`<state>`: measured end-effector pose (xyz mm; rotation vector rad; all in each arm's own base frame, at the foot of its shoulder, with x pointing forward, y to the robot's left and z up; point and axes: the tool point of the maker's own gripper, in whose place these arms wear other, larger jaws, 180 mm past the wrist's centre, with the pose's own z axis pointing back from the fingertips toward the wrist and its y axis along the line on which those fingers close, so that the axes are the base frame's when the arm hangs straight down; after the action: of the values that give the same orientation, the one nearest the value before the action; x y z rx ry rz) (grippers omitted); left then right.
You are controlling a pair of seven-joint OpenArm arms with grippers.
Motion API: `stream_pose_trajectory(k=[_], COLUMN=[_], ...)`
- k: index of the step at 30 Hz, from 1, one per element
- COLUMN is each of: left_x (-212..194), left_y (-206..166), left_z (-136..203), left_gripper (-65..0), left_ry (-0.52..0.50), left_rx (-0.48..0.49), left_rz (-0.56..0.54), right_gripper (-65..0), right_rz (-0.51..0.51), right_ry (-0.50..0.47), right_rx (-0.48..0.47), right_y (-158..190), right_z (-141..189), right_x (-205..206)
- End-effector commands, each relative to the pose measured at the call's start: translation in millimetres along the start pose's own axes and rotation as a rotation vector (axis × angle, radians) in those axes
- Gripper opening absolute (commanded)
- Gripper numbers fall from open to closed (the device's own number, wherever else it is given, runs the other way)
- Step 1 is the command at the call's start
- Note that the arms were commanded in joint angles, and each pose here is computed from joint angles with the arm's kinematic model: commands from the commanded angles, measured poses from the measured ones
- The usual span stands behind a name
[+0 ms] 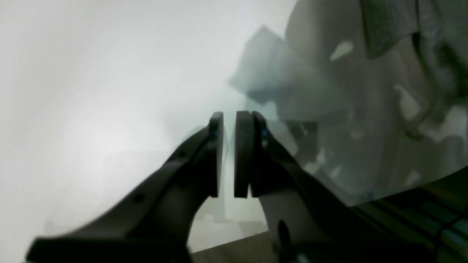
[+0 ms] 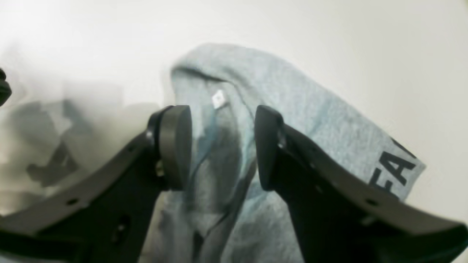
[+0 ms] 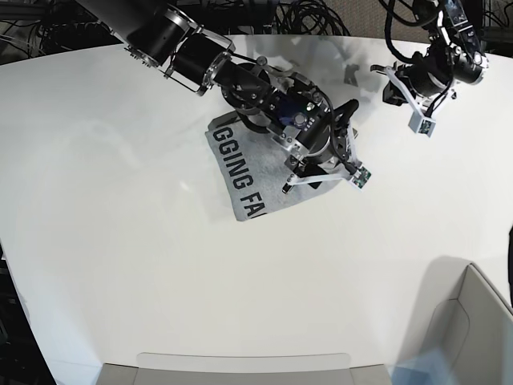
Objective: Fold the T-shirt properly
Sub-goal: 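Lift the folded bundle with the right gripper and flip it over, then grasp the bundle with both grippers and fold it in half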
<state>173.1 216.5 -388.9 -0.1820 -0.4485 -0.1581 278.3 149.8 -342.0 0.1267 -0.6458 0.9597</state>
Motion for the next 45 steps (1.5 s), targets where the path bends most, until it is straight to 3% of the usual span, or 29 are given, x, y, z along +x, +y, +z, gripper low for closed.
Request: stream_pose_trajectory(k=[1,5,8,12,15,22,26,31,34,38,45], left_x=[8,11,17,48,66,96,111,100,96,84,94], left_y=[2,2,-1,-8,-32,-101,-145,-188,-178,-150,-74], left_z=[4,4,3,1,-7,-12,-4,-17,-36,-56,-68], left_gripper=[-59.2,-59.4,-59.6,-60.7,-64.9,-65.0,-65.0,-65.0,-65.0,-65.0,-65.0], left_ry=[-0.028,-0.038,-0.055,-0.129,-0.145,-0.188,-0.277,-0.237,-0.172,-0.089,-0.033], left_rx=[0.006,0.006,-0.004,-0.021,-0.079,-0.219,-0.307,-0.417,-0.355,-0.272,-0.076], left_rz=[-0.015,-0.013,-0.015,-0.026,-0.093,-0.291,-0.385,-0.478,-0.516,-0.480,-0.378], right_gripper=[-37.0,-37.1,-39.9,-53.5,-64.1,-65.0,-65.0,-65.0,-65.0,-65.0,-65.0], right_rz=[-0.005,-0.098,-0.169,-0.165,-0.219,-0.140,-0.094,-0.087,-0.090,-0.082,0.103], right_ry=[-0.099,-0.214,-0.231,-0.200,-0.171,-0.077,-0.010,0.067,0.079,0.111,0.147], right_rx=[-0.011,-0.055,-0.109,-0.149,-0.176,-0.176,-0.128,-0.092,-0.083,-0.073,0.048], right_y=[-4,-37,-72,-104,-132,-177,-179,-176,-173,-167,-106], right_z=[12,28,37,38,39,37,22,7,5,4,2], right_x=[28,38,33,12,-12,-59,-75,-99,-104,-121,-141])
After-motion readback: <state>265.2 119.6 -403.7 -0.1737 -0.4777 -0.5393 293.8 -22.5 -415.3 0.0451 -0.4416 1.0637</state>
